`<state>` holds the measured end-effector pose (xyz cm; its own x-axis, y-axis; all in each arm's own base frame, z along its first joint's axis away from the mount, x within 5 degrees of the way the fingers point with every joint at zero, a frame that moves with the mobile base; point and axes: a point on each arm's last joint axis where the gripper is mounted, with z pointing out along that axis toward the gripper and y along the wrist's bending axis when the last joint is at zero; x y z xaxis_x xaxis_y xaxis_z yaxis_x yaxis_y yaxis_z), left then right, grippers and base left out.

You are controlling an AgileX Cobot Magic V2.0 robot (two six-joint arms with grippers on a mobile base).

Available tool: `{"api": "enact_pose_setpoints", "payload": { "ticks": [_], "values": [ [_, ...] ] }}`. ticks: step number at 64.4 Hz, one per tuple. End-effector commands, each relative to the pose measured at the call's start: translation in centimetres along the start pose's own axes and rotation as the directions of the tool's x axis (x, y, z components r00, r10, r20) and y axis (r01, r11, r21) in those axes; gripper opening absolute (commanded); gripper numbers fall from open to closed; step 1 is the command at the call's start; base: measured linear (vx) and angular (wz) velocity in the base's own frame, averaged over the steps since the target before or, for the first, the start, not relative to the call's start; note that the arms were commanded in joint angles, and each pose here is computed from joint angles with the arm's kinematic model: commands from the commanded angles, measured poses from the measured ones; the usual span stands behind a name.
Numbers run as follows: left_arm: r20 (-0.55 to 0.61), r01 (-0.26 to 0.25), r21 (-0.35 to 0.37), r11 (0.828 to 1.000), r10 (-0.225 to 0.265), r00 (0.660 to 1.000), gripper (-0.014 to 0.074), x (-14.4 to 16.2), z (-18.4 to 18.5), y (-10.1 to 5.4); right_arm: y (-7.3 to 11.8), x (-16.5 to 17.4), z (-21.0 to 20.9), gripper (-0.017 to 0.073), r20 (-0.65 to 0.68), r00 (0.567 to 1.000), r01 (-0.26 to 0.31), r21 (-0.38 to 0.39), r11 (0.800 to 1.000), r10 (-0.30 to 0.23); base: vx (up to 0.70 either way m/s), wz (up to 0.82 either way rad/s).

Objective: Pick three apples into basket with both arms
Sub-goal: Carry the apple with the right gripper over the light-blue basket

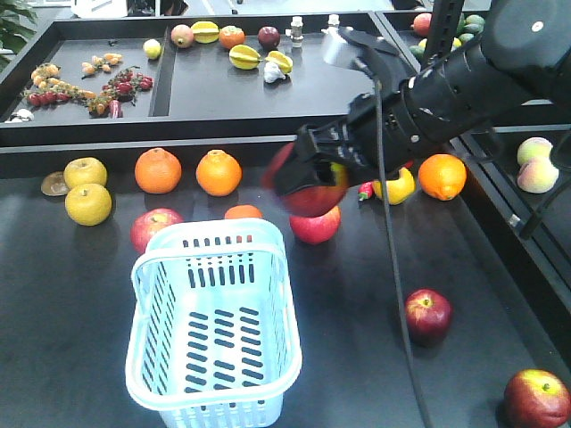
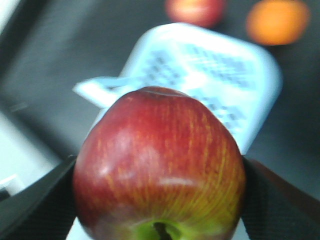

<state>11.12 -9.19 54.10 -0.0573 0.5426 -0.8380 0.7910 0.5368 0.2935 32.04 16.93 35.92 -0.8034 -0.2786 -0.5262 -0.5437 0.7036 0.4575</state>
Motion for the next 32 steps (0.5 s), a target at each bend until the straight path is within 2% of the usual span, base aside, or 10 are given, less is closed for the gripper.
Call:
{"api": "enact_pose_setpoints", "payload": {
  "ticks": [1,11,19,28,32],
  "values": [
    [0.082,0.001,-0.018,1.0,0.0,0.997,-0.0006,-0.9,-0.8,0.0,2.7,-0.4,-1.7,0.0342,0.051,0.997,0.057,-0.13,0.99,-0.05,0.0,0.0],
    [0.082,0.001,-0.019,1.0,0.0,0.997,-0.0007,-0.9,-0.8,0.0,3.8,1.0,0.5,0.0398,-0.118,0.983,0.121,-0.141,0.983,-0.138,0.0,0.0],
    [0.081,0.001,-0.018,1.0,0.0,0.997,-0.0008,-0.9,-0.8,0.0,4.4,1.6,2.5,0.0446,-0.185,0.965,0.166,-0.126,0.978,-0.188,0.0,0.0],
    [0.081,0.001,-0.018,1.0,0.0,0.997,-0.0007,-0.9,-0.8,0.0,5.0,1.8,4.8,0.0522,-0.216,0.955,0.176,-0.141,0.974,-0.204,0.0,0.0],
    [0.081,0.001,-0.018,1.0,0.0,0.997,-0.0008,-0.9,-0.8,0.0,4.7,1.8,5.6,0.0565,-0.22,0.956,0.166,-0.139,0.976,-0.194,0.0,0.0]
  ]
}}
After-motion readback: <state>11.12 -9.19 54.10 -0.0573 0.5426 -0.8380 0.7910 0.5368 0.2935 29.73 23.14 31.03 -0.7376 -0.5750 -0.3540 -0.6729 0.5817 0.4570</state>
